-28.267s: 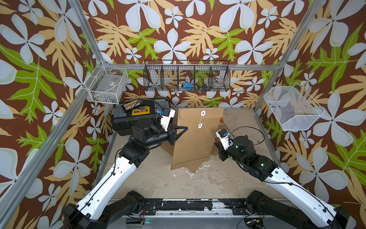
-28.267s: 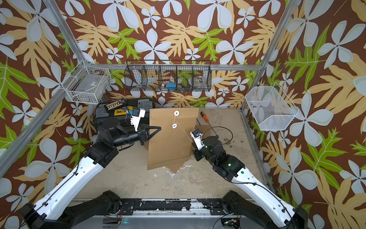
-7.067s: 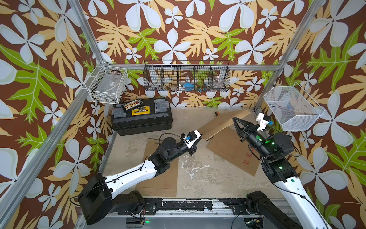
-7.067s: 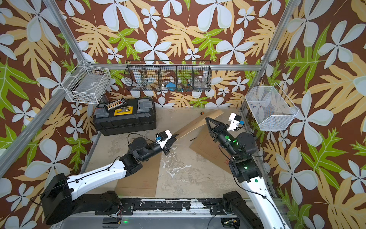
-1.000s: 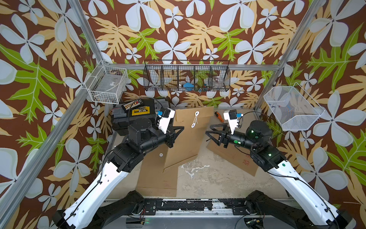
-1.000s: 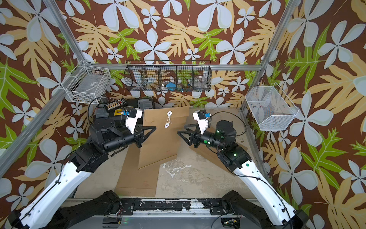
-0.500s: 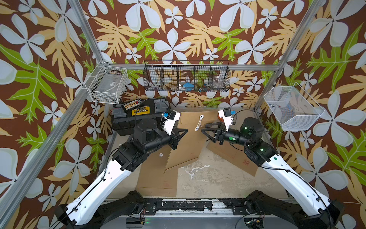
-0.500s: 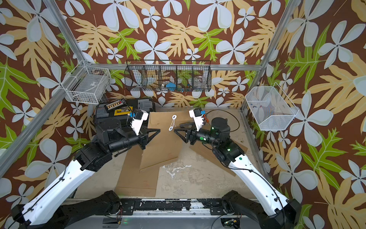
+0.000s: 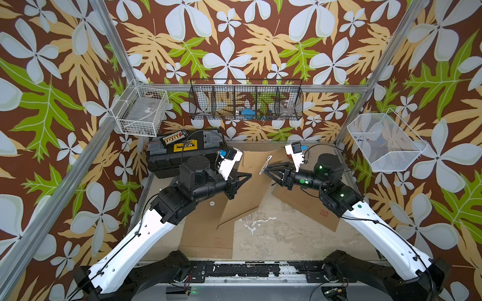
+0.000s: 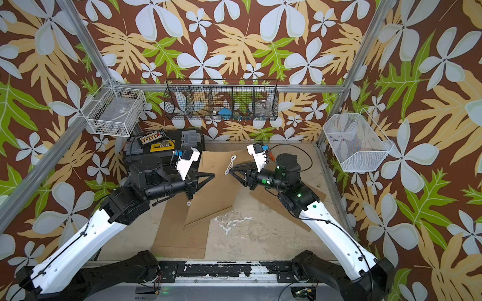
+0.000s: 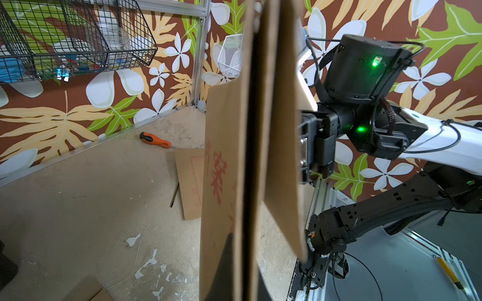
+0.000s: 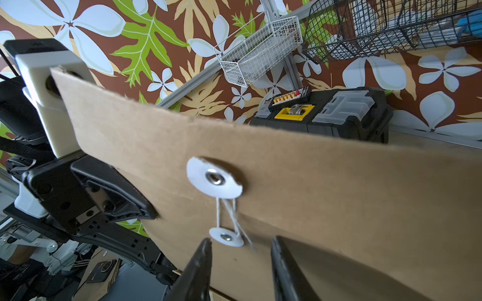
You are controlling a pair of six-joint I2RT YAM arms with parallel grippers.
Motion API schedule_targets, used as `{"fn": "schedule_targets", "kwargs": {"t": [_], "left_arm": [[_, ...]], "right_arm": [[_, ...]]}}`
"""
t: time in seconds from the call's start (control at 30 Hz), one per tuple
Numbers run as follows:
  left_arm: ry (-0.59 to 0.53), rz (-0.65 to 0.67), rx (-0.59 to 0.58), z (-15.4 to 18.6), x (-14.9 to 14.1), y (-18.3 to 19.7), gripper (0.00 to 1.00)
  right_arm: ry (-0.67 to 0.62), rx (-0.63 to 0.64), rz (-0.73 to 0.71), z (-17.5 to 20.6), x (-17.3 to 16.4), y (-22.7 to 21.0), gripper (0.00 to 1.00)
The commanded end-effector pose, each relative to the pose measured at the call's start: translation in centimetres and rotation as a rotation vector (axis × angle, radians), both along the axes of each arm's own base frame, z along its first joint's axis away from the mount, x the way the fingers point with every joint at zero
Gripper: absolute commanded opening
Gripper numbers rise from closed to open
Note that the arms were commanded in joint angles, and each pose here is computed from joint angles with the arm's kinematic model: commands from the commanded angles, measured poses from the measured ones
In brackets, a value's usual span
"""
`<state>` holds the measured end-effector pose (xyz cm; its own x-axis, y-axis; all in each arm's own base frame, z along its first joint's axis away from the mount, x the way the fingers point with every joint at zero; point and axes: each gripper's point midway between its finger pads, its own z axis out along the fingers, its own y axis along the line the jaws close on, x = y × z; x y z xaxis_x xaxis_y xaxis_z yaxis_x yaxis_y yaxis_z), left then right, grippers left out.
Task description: Open the file bag
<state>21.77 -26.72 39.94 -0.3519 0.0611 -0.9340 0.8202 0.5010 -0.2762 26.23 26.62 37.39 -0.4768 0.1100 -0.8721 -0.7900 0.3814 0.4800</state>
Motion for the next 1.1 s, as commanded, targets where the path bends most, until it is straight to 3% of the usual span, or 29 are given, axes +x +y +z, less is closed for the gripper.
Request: {"fn": "schedule_targets", "kwargs": {"t": [0.0,0.47,1.0,1.07], "left_arm": [[-0.016,-0.036,-0.014,0.7,-0.6,-0.3,0.00],[-0.018,0.027,0.008,0.2,0.0,0.5,0.00],[-0.066,0.154,0.153,-0.9,1.9,2.5,0.00],[-0.082,0.147,0.168,-0.7,1.9,2.5,0.00]], "right_arm": [[-0.019,0.026,0.006,0.9,-0.1,0.1,0.32],[-0.022,-0.008,-0.016,0.3,-0.3,-0.4,0.00],[-0.075,-0.093,0.055,0.1,-2.4,-0.7,0.00],[-0.076,-0.099,0.076,0.0,-2.5,-0.5,0.07]]}}
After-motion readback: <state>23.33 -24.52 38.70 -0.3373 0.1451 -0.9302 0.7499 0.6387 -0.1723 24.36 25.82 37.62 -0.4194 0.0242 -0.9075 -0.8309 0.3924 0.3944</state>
